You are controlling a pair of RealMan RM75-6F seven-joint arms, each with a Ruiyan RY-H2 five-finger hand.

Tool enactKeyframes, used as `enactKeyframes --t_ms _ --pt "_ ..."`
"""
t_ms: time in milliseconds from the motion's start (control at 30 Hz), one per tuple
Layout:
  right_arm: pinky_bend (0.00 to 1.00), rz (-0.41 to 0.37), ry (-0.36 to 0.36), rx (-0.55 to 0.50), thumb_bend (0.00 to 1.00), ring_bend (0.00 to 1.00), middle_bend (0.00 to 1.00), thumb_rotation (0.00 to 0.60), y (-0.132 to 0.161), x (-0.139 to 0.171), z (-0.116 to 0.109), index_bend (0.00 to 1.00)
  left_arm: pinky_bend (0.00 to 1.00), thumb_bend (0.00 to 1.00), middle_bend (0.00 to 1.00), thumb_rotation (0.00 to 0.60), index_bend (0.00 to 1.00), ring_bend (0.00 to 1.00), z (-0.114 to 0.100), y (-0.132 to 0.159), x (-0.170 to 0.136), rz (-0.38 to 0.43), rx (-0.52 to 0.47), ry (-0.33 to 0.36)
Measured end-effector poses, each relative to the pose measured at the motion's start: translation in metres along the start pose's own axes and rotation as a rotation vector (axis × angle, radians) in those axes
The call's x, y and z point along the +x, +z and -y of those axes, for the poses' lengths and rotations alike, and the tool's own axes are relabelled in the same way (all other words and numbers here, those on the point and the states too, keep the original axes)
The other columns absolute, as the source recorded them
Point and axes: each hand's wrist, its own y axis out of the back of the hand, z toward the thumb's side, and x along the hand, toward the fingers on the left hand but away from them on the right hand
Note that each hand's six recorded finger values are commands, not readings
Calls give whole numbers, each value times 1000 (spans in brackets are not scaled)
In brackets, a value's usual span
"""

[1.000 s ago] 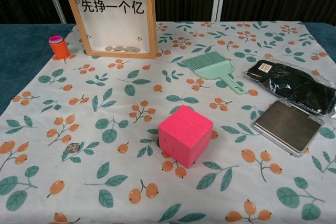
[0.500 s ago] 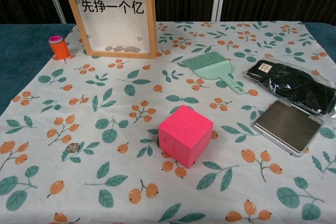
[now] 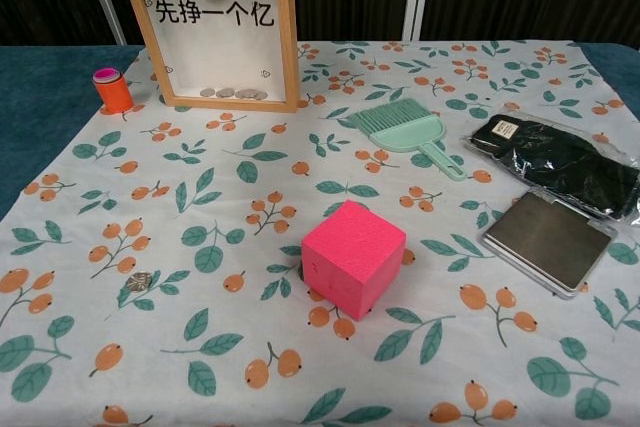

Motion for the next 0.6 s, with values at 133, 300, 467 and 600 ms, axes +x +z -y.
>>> enactKeyframes --t_ms 133,300,467,600 --pt "0 -1 -2 1 395 0 54 600 0 0 -1 81 0 382 113 600 497 0 0 1 0 2 10 0" --pt "0 1 -3 -2 394 0 54 600 0 0 0 81 0 382 113 600 491 0 -6 1 -2 3 1 30" --pt "0 -1 -5 -2 395 0 54 600 0 0 0 81 0 366 112 600 485 0 -22 -1 -10 4 -44 144" --pt "0 -4 -5 -2 395 0 54 600 1 0 0 81 0 329 107 600 476 0 -35 -6 -30 22 -105 287"
